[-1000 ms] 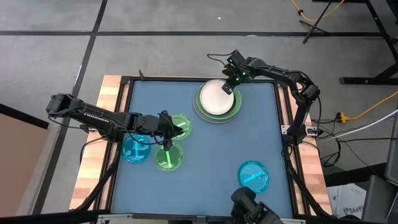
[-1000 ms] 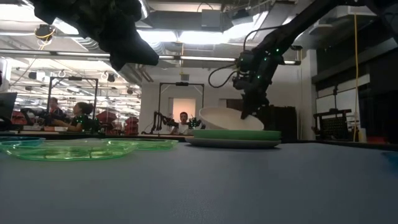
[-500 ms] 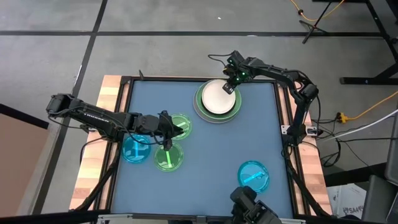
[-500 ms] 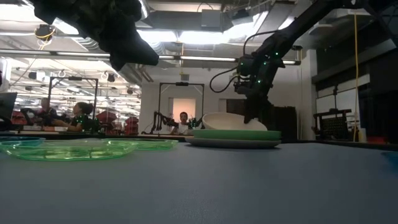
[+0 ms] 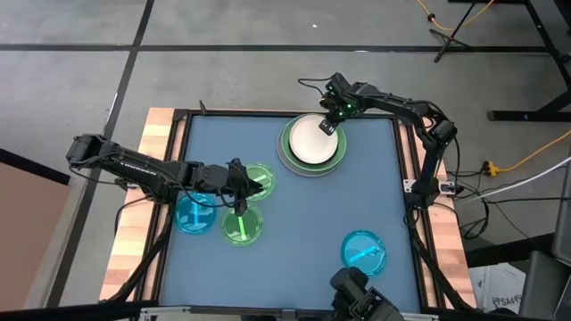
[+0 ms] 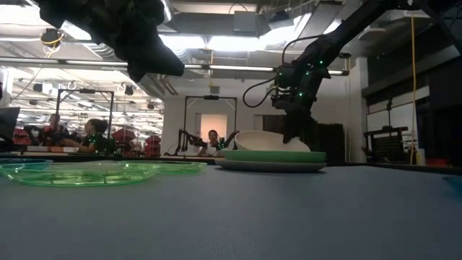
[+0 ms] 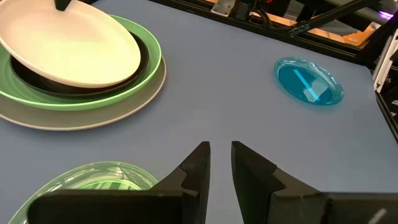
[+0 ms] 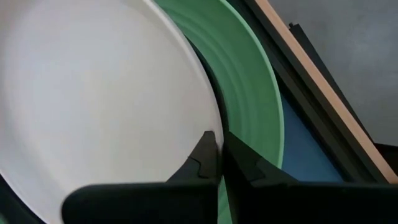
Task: Stack plastic plates
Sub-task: Stack the medium white plate on the medium black plate
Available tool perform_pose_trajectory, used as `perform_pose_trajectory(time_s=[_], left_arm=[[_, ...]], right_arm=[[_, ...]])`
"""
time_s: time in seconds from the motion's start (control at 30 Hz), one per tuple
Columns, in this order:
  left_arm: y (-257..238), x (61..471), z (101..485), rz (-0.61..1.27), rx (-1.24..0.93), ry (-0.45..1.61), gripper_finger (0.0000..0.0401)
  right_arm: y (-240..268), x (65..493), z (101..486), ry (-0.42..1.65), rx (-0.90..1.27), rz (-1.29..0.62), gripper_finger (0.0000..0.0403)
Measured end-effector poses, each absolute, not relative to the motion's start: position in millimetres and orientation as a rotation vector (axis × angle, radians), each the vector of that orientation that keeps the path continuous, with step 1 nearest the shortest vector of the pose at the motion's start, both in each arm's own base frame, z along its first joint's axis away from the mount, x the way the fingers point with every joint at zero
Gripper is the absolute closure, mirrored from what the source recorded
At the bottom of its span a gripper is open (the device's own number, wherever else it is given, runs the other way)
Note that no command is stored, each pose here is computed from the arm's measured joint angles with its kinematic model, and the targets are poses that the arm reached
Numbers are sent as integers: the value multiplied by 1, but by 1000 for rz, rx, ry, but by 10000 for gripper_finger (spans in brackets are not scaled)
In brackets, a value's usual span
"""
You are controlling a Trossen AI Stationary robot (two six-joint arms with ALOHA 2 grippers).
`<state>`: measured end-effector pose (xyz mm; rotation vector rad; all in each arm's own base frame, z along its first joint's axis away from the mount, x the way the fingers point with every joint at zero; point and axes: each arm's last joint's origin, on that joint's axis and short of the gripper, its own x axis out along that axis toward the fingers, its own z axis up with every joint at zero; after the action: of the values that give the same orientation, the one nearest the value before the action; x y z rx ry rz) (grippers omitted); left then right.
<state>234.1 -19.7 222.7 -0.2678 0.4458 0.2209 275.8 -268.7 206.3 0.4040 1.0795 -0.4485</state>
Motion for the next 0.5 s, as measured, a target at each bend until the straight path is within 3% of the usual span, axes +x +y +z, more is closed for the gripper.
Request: perform_pose_trajectory(time_s=[0.3,0.5], left_arm=[[-20,234,223,221,-268,446,342],[-20,234,223,221,-268,446,342]], right_arm=[[-269,276,206,1079,404,-448,401],[-269,276,206,1079,403,-449,364]])
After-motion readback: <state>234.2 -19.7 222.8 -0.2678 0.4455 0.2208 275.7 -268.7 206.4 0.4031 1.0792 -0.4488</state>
